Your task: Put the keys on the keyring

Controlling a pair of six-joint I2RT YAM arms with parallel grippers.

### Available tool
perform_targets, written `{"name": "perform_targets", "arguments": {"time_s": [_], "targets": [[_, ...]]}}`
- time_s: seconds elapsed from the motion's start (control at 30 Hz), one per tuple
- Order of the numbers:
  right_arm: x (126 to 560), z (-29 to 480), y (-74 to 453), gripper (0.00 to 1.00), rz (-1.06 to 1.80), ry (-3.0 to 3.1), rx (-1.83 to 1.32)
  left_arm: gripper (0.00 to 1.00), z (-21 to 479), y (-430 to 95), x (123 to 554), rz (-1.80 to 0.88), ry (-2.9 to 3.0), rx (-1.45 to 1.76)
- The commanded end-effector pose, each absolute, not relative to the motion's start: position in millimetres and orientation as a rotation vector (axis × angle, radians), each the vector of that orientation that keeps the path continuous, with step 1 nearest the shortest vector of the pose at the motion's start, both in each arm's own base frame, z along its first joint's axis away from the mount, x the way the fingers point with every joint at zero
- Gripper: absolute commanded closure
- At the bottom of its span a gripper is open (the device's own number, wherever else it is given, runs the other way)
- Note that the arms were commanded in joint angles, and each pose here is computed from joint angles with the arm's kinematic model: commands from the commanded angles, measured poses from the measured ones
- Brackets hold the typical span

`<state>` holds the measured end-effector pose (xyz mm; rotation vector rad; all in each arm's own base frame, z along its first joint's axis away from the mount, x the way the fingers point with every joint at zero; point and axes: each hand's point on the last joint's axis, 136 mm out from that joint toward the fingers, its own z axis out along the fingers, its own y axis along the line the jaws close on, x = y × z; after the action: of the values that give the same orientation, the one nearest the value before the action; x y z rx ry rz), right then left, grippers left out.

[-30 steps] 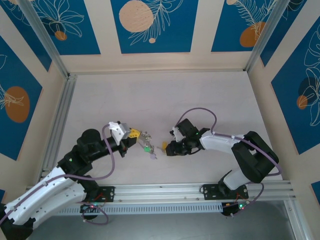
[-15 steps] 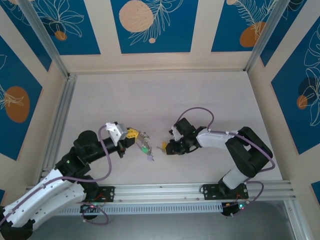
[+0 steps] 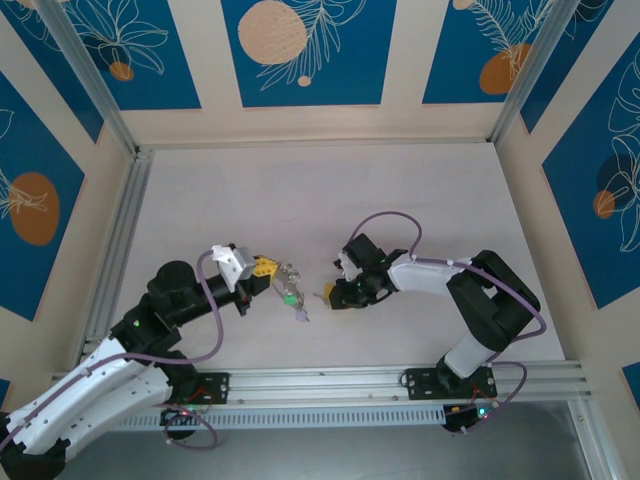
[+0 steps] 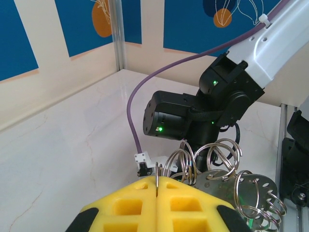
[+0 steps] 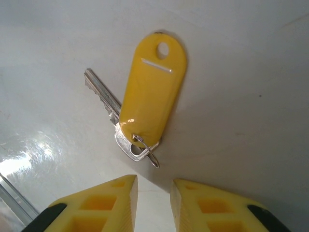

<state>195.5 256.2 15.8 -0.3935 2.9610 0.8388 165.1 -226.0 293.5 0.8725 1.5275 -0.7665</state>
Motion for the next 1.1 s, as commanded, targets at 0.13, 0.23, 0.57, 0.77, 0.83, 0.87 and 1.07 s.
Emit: {"name": "perform_targets", "arguments": {"time_s": [0.13, 0.23, 0.57, 0.77, 0.83, 0.87, 1.07], "targets": [[233.8, 22.3, 282.9, 0.73, 0.854, 2.776, -0.496, 1.0, 307.5, -227.7, 160.3, -0.798, 1.463, 0.863], [235.3, 23.4, 285.8, 0.73, 0.866, 2.758, -0.524, 1.0, 308.5, -227.7, 159.9, -0.799, 1.46, 0.863], [243.1, 31.0, 295.0, 0.78, 0.905, 2.683, -0.582, 1.0, 306.5, -228.2, 160.7, -0.798, 1.467, 0.864], [245.6, 38.0, 301.5, 0.77, 0.95, 2.636, -0.615, 1.0, 306.2, -228.4, 160.9, -0.798, 1.469, 0.864], [246.5, 39.1, 301.8, 0.74, 0.95, 2.627, -0.62, 1.0, 306.2, -228.3, 161.0, -0.797, 1.469, 0.864], [247.5, 40.3, 302.0, 0.73, 0.95, 2.62, -0.621, 1.0, 306.9, -228.2, 161.1, -0.797, 1.468, 0.863], [252.7, 39.3, 301.7, 0.75, 0.949, 2.618, -0.619, 1.0, 306.5, -228.5, 161.2, -0.797, 1.47, 0.864]]}}
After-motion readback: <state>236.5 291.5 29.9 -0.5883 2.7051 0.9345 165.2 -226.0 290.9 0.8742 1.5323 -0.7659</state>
